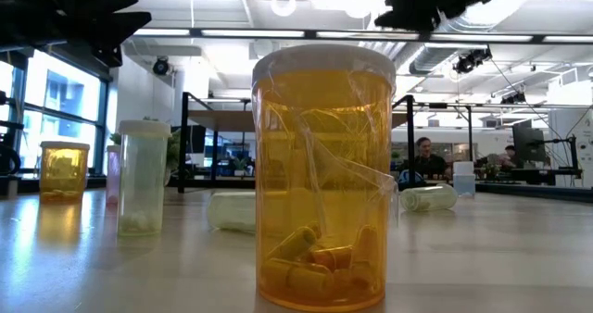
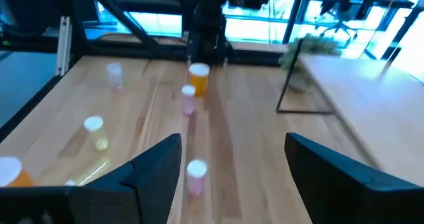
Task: Pick and place medicine bottles onto shelf by color
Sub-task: Put the top left pink pill bottle on the shelf
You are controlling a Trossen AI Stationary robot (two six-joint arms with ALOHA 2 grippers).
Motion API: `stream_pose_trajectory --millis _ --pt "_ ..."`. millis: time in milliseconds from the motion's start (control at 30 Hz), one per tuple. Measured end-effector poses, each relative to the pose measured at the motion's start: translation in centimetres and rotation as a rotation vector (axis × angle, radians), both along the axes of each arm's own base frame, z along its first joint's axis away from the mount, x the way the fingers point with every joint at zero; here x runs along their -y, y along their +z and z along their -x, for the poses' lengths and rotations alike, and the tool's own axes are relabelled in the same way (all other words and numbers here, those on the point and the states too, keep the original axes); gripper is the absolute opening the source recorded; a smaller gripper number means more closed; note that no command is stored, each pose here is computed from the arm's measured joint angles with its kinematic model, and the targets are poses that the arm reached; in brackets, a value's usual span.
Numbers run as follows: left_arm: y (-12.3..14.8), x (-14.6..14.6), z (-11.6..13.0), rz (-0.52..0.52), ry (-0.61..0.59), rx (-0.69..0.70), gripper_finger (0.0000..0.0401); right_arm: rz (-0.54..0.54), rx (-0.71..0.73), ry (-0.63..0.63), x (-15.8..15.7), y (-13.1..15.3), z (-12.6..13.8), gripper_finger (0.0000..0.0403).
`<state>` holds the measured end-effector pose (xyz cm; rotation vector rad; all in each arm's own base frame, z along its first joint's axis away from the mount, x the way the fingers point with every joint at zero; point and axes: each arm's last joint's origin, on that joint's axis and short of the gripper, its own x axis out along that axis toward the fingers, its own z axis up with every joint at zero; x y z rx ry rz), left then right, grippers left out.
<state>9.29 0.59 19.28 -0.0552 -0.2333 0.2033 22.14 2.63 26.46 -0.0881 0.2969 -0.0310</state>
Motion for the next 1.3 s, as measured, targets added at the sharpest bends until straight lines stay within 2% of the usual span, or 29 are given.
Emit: stream_pose_trajectory --millis 100,200,400,700,900,1067,1167,1300 --pt "0.1 -0.1 0.1 0.038 0.023 0.023 0.0168 -0.029 -0.028 0.0 -0.2 -1.6 0.3 0.0261" --pt "0.5 -0.1 0.2 0.023 0.026 0.058 0.0166 -0.024 -0.047 0.006 -0.3 -2.2 0.4 0.0261" --pt "1.3 0.0 0.3 0.001 0.014 0.102 0.0165 -0.033 0.002 0.025 -0.7 -1.0 0.9 0.0261" --pt "4.3 0.0 0.0 -0.055 0.027 0.031 0.0166 -0.041 0.017 0.075 -1.7 -0.6 1.5 0.0261" --pt "7.1 0.0 -1.2 -0.056 0.023 -0.093 0.0165 -0.041 0.017 0.081 -1.8 -0.6 1.5 0.0261" --pt "9.0 0.0 -2.2 -0.016 0.01 -0.334 0.0165 -0.04 0.014 0.081 -1.8 -0.7 1.6 0.0261" --pt "9.4 0.1 -3.0 0.036 -0.02 -0.49 0.0165 -0.037 0.0 0.08 -1.8 -0.8 1.6 0.0261" --pt "8.6 0.3 -4.5 0.123 -0.062 -0.611 0.0165 -0.036 -0.022 0.077 -1.8 -1.0 1.6 0.0261"
